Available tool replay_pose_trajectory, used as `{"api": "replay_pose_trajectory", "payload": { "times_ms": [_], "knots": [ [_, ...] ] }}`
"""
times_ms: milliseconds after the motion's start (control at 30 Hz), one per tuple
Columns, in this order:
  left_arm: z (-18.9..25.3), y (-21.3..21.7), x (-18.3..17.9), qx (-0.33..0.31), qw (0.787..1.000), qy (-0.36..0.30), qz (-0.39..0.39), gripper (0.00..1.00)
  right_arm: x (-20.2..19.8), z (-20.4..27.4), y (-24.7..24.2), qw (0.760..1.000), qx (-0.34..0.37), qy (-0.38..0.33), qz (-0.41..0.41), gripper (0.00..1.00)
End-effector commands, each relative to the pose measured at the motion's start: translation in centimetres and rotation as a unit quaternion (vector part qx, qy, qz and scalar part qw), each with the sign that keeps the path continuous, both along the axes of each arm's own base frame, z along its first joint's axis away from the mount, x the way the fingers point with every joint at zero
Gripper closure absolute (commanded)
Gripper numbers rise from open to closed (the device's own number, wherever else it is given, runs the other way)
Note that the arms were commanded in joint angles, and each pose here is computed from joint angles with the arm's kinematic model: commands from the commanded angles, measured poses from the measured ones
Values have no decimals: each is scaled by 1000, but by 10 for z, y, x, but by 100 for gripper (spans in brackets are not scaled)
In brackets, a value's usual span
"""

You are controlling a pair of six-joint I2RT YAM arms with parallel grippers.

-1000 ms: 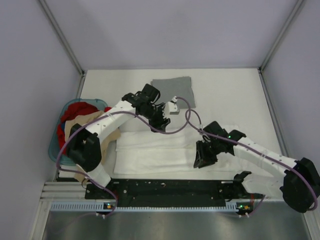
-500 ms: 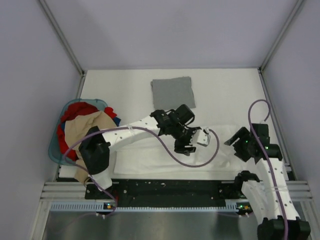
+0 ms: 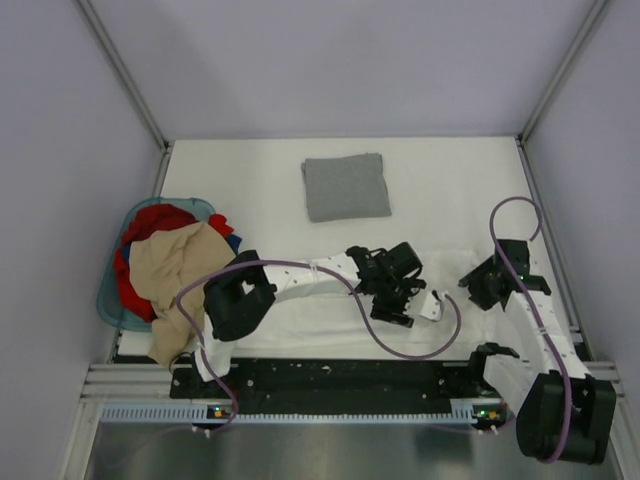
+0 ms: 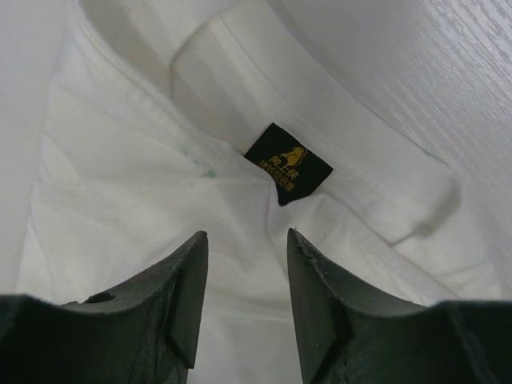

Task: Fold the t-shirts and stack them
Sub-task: Fold the other side of the tshirt into a rectangle

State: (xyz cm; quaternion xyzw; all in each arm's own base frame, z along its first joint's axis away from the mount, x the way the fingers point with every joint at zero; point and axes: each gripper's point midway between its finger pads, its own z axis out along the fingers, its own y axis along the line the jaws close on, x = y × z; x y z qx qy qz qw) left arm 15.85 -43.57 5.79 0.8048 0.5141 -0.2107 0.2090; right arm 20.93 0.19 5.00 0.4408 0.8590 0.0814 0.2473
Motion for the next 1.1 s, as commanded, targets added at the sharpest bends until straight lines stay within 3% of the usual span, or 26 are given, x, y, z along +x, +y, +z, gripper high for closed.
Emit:
{"api": "replay_pose_trajectory", "payload": {
  "times_ms": [0, 100, 267, 333, 1000, 1067],
  "knots": [
    [21, -20, 13, -44, 999, -31, -1, 36, 13, -6, -4, 1000, -8, -17, 2, 57],
    [17, -21, 11, -42, 999, -22, 1, 43, 14, -10, -4, 1000, -7, -20, 1, 65],
    [20, -12, 8, -34, 999, 0, 6, 81, 18, -10, -7, 999, -18, -27, 7, 95],
    [21, -7, 8, -30, 1000, -1, 7, 99, 20, -8, -10, 999, -25, -31, 13, 100],
    [11, 24, -6, -8, 999, 32, -7, 100, 45, 19, -28, 993, -85, -54, 65, 100],
    [11, 23, -8, -11, 999, 38, -10, 100, 47, 26, -27, 992, -87, -54, 79, 89]
  ]
}}
